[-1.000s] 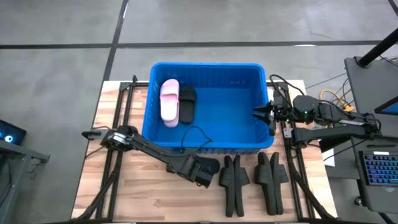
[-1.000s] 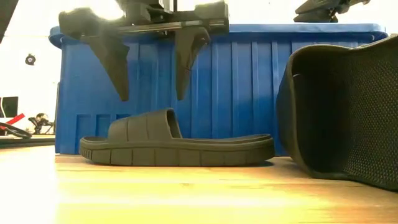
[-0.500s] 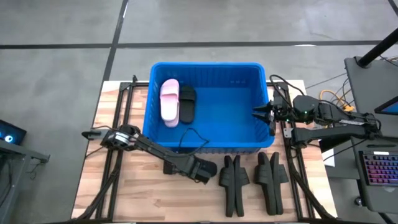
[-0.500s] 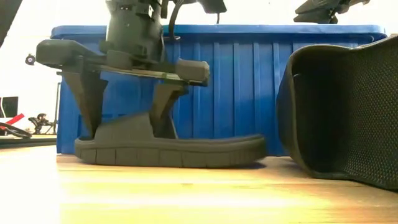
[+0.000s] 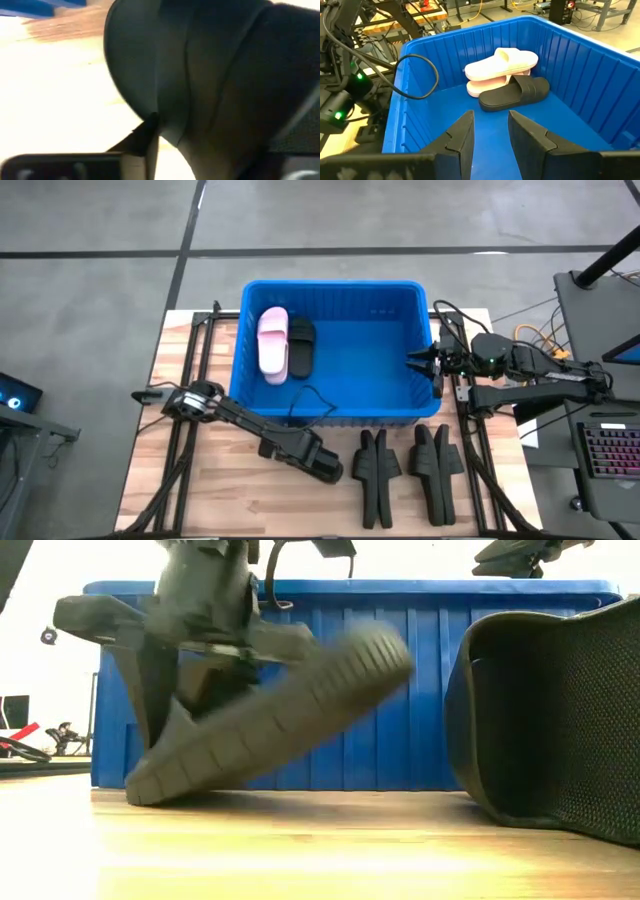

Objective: Pick and place slides into bin
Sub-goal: Put the black slipper into the blue bin

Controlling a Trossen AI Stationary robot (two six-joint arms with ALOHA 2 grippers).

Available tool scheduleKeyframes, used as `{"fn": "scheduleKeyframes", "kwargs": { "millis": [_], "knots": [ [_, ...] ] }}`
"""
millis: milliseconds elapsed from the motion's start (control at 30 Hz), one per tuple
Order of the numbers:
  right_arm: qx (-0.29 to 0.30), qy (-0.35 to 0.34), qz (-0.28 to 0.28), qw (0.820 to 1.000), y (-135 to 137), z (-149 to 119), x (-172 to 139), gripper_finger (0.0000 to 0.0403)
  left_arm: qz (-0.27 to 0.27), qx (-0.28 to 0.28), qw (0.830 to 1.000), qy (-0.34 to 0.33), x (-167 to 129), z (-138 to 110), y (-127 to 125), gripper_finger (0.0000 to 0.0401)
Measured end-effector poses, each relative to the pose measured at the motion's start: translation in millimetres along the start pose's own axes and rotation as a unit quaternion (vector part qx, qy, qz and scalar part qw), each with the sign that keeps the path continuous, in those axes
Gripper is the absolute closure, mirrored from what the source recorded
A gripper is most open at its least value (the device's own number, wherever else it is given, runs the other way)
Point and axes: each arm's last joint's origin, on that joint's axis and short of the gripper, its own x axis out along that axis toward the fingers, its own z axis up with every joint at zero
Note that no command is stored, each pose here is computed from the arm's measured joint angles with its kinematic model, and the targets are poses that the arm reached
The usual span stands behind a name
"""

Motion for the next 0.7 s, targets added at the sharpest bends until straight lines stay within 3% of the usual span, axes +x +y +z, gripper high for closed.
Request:
{"fn": "scheduleKeyframes", "kwargs": {
  "millis": [133,267,367,433,600,700],
  "knots": [
    [0.0,0.0,0.0,1.0,0.0,0.0,0.1,0.0291,-0.028,0.081,0.996,0.03,-15.2,-4.7,4.1,0.0381],
    [0.0,0.0,0.0,1.0,0.0,0.0,0.0,0.0291,-0.099,0.2,0.974,0.043,-45.5,-5.7,11.6,0.0395],
    [0.0,0.0,0.0,1.0,0.0,0.0,0.0,0.0291,-0.222,0.304,0.926,0.022,-82.2,-7.0,12.7,0.0395],
    [0.0,0.0,0.0,1.0,0.0,0.0,0.0,0.0291,-0.302,0.328,0.895,-0.002,-109.5,-5.8,16.6,0.0395],
    [0.002,0.0,0.0,1.0,0.0,0.0,-0.2,0.0291,-0.496,0.291,0.81,-0.116,-181.7,10.4,31.7,0.0395],
    [0.002,0.0,0.001,1.0,0.0,0.0,-0.2,0.0291,-0.528,0.264,0.758,-0.277,-217.3,23.8,49.3,0.0395]
  ]
}}
